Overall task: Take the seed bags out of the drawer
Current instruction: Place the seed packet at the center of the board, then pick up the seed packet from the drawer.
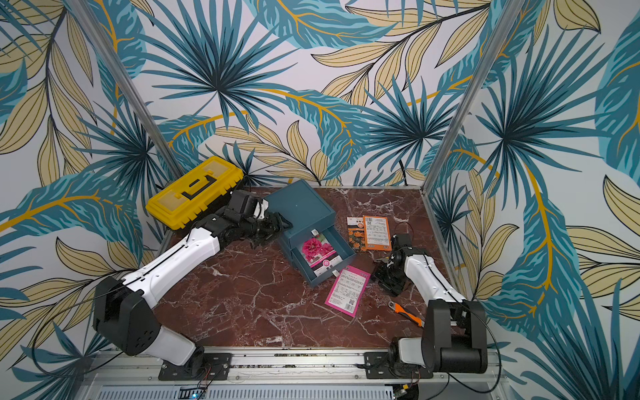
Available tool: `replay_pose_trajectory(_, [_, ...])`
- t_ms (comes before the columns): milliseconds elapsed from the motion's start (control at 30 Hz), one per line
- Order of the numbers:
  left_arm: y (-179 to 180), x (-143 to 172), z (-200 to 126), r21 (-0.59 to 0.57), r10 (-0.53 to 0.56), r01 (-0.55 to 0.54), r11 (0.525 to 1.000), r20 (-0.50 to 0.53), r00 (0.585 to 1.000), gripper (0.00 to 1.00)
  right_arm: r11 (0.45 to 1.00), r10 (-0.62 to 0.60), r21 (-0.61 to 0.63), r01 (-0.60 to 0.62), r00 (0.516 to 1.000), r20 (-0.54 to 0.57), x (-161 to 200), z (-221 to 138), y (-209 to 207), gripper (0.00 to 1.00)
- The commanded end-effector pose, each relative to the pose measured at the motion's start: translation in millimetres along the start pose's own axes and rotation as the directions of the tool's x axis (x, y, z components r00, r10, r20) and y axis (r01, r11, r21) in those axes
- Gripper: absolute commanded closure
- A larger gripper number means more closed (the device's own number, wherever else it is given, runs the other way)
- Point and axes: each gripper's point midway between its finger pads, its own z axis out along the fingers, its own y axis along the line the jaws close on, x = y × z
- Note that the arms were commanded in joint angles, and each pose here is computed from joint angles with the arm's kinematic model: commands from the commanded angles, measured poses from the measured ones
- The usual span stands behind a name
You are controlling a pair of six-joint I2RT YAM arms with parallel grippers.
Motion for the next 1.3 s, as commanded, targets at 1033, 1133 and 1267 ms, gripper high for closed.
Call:
replay_pose_trajectory(1033, [4.9,-5.2,-1.4,-0.055,-0.015,0.015,0.998,0.008,1.000,0.34,0.764,-0.565,-0.161,0.625,0.769,0.301,-14.5,-27.6,216.4,0.43])
replay_pose_trajectory(1133, [7.0,-4.2,-2.2,-0.064,-0.016,0.016,0.998,0.004,1.000,0.33,0.757,-0.580,-0.145,0.638,0.757,0.303,-17.8,-17.9,215.7,0.43])
replay_pose_trajectory(1267, [8.2,-3.2,-2.9,-0.071,-0.015,0.015,0.997,-0.001,1.000,0.33,0.747,-0.592,-0.138,0.650,0.745,0.307,-20.8,-9.3,218.2,0.43])
